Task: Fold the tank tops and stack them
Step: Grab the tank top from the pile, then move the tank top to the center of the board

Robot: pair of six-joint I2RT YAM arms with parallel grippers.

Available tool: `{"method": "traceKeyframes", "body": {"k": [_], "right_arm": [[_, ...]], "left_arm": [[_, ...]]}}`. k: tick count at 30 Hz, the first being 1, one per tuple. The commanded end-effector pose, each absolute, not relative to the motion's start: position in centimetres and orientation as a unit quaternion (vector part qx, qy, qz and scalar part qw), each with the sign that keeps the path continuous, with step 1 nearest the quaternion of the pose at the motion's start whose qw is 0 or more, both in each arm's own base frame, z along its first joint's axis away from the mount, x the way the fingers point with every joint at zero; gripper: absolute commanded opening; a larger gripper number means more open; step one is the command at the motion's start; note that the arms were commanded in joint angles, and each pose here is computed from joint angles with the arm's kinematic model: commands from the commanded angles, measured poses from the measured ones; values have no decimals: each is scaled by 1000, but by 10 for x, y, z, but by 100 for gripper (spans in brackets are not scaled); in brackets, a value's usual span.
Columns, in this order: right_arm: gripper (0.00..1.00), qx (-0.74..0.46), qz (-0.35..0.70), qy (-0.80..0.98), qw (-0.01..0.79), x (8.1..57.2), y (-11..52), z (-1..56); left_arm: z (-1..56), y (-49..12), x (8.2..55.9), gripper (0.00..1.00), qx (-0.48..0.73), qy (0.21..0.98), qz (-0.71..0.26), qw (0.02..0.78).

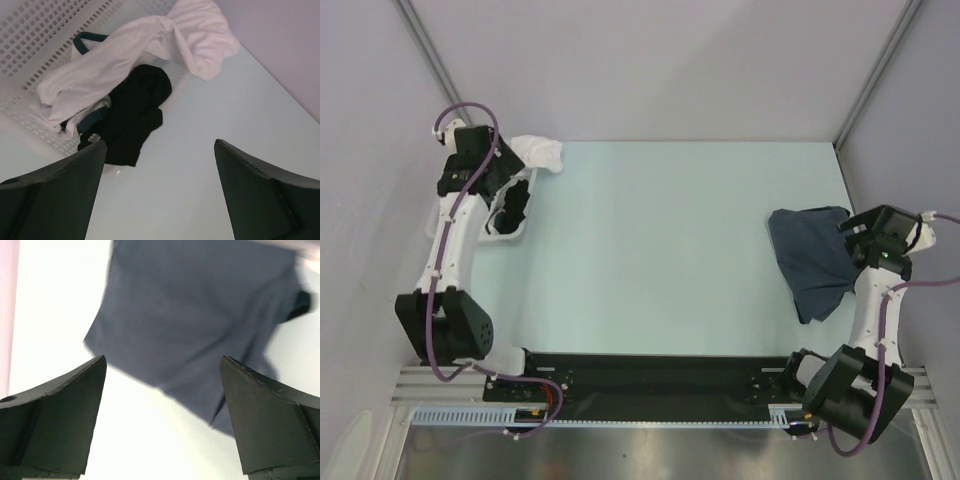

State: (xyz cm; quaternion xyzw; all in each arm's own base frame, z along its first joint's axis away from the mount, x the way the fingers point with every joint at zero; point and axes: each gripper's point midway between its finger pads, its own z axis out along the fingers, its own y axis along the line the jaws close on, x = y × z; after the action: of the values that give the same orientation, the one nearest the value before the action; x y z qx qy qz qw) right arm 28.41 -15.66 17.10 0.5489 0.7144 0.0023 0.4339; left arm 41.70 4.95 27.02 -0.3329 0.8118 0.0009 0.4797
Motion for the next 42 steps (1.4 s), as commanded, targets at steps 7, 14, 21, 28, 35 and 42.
{"method": "traceKeyframes", "body": {"k": [7, 14, 21, 28, 35, 42], "right_arm": [[100, 412, 52, 766, 492, 325, -86, 226], [100, 378, 60, 773, 506, 324, -62, 232], [100, 326, 104, 795, 502, 336, -34, 226], [100, 245, 159, 812, 505, 352, 17, 233], [99, 173, 227, 815, 504, 356, 55, 250], [98, 108, 262, 826, 488, 348, 91, 253]], "left_arm": [[165, 72, 430, 88, -354, 857, 10, 373], [132, 72, 442, 22, -361, 864, -4, 350], [262, 75, 412, 0, -356, 795, -10, 492], [389, 7, 367, 0, -243, 714, -115, 646], [410, -124, 330, 0, -102, 723, -331, 598], [333, -239, 322, 9, 7, 785, -391, 481]]}}
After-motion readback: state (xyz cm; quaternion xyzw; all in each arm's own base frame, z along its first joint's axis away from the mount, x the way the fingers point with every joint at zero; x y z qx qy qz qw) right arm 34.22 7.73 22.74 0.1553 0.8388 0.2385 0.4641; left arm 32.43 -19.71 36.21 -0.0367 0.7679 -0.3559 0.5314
